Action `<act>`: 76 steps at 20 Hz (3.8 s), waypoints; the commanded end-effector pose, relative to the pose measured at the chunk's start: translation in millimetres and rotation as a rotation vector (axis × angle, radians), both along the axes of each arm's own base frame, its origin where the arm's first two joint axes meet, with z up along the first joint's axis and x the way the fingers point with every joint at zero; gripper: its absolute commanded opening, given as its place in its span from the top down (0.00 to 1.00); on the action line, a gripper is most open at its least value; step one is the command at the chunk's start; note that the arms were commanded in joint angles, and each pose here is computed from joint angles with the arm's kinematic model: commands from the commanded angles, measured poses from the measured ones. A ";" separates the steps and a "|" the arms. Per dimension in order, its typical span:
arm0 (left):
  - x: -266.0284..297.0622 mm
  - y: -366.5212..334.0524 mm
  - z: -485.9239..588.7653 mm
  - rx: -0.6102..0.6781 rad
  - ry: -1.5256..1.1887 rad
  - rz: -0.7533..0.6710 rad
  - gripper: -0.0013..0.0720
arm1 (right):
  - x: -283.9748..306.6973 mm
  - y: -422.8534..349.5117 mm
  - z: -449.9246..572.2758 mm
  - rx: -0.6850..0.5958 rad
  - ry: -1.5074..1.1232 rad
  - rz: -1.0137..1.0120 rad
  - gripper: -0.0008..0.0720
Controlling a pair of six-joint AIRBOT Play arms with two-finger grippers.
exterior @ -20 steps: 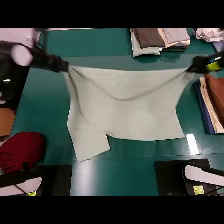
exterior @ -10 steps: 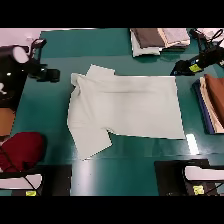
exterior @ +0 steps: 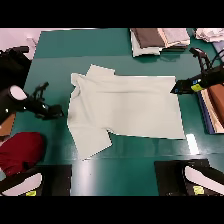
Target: Fold the shirts.
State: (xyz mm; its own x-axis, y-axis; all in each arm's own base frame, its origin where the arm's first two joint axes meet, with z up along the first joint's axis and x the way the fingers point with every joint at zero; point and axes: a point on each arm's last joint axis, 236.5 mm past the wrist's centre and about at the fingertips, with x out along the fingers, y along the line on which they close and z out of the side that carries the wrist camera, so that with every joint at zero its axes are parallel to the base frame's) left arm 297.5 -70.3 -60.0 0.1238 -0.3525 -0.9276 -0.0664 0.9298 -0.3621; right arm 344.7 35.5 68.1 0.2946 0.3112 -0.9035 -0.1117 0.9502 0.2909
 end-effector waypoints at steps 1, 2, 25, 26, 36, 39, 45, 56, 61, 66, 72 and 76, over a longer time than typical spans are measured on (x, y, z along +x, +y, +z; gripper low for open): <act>-21.5 -22.3 -23.2 -0.109 0.017 0.057 0.39 | -8.8 16.0 4.5 0.067 -0.020 -0.002 0.46; -21.3 -30.6 -22.8 -0.138 0.006 0.050 0.39 | -6.4 20.0 7.6 0.087 -0.033 -0.005 0.46; 21.8 -67.9 60.9 -0.132 -0.282 -0.093 0.95 | -191.5 -72.3 -159.1 0.229 0.580 -0.508 0.46; 21.8 -67.9 60.9 -0.132 -0.282 -0.093 0.95 | -182.2 -64.7 -159.9 0.248 0.565 -0.492 0.46; 39.2 -67.3 121.0 -0.122 -0.424 -0.114 0.95 | -94.8 -28.5 -94.7 0.131 0.195 -0.224 0.96; 52.2 -48.1 252.7 -0.044 -0.752 -0.092 0.95 | -40.1 -36.3 31.2 0.026 -0.197 -0.167 0.96; -48.2 -20.9 538.3 0.021 -1.460 -0.052 0.95 | -62.9 -28.8 319.6 -0.165 -0.950 -0.139 0.96; -71.8 7.2 569.4 0.146 -1.436 -0.001 0.95 | -92.3 -36.3 389.3 -0.250 -0.969 -0.166 0.96; 56.3 -6.7 412.0 0.168 -0.955 -0.078 0.95 | -16.8 -56.0 287.8 -0.169 -0.656 -0.156 0.96; 147.0 -17.5 217.3 0.155 -0.572 -0.092 0.95 | 47.7 -52.2 98.0 -0.057 -0.184 -0.108 0.96; 218.2 -19.2 115.6 0.161 -0.523 -0.051 0.95 | 101.4 -61.5 -27.0 -0.012 0.003 -0.147 0.96; 223.1 -19.3 112.5 0.171 -0.531 -0.072 0.95 | 126.9 -65.0 -22.1 -0.012 -0.020 -0.136 0.96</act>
State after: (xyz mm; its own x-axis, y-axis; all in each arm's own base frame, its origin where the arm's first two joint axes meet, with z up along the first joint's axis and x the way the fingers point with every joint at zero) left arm 512.3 -90.1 66.0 0.5720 -0.2314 -0.7870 0.1394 0.9729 -0.1847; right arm 456.0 -28.4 57.0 0.3591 0.2510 -0.8989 0.0152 0.9615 0.2745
